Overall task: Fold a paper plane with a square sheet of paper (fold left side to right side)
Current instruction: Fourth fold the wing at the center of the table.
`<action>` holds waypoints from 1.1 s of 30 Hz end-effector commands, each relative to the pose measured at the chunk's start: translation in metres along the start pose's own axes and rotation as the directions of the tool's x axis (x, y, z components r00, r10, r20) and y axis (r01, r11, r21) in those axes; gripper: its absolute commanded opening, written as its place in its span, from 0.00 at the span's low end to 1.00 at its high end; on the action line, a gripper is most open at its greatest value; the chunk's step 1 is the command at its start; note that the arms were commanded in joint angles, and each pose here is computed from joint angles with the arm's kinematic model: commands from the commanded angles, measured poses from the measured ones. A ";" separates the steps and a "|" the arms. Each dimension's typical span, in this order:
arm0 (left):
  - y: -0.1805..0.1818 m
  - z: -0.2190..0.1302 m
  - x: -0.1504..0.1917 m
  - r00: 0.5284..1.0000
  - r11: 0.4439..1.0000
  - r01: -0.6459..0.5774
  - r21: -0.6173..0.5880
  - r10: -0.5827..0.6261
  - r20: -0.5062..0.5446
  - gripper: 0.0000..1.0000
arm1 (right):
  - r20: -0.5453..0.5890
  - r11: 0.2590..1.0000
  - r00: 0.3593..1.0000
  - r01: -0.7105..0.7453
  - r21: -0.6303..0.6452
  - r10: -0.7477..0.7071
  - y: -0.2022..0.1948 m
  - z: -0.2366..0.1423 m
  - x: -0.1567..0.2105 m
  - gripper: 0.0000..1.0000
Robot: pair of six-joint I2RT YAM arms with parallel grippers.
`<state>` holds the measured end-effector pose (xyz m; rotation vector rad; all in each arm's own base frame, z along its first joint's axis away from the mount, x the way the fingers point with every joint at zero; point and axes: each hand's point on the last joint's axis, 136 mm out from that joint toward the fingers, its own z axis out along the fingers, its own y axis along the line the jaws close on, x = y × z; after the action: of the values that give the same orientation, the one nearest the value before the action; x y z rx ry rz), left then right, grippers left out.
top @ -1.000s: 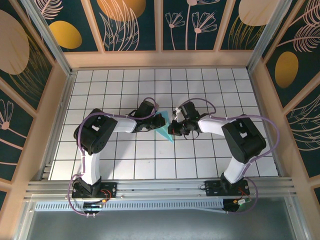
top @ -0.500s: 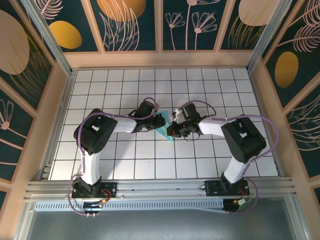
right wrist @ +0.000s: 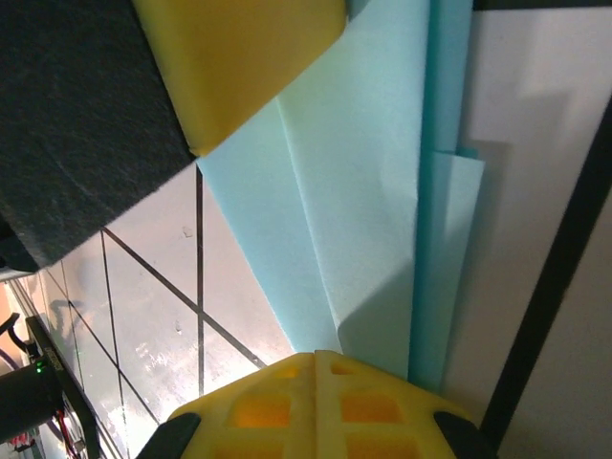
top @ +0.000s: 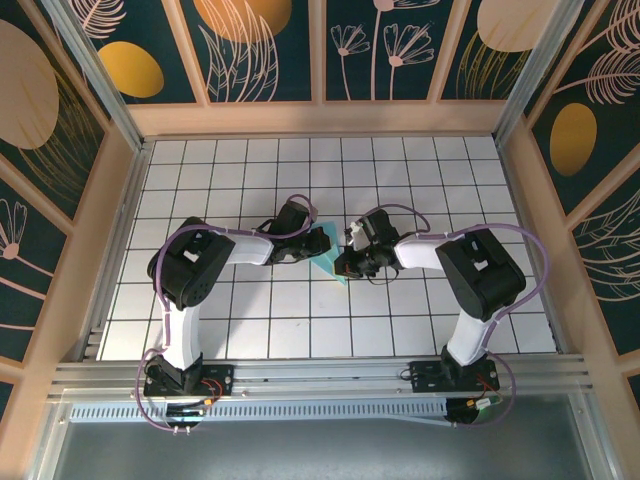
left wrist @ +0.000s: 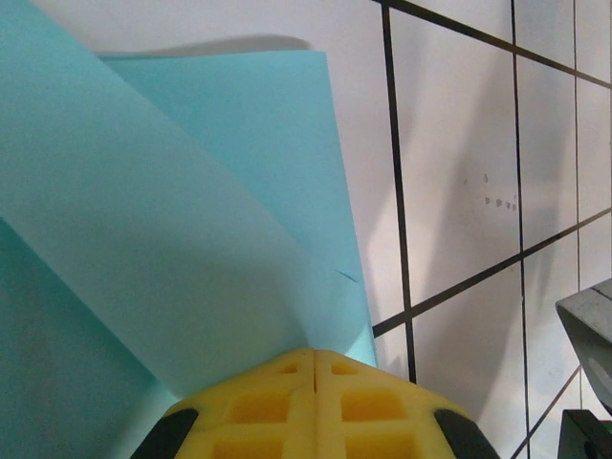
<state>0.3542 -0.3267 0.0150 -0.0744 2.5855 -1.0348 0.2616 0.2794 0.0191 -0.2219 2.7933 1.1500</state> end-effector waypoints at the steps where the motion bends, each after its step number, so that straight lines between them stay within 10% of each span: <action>1: 0.051 0.007 0.017 0.998 0.981 0.057 -0.184 -0.062 -0.024 0.00 | -0.052 0.997 0.998 -0.026 0.076 0.030 -0.021 0.004 0.021 0.00; 33: 0.057 0.006 0.016 0.998 0.975 0.061 -0.215 -0.066 -0.015 0.00 | -0.142 0.986 0.989 -0.006 0.166 0.030 -0.032 -0.019 0.065 0.00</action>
<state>0.3553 -0.3261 0.0142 -0.1056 2.5940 -1.0119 0.2382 0.2601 0.0159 -0.2777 2.8270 1.0416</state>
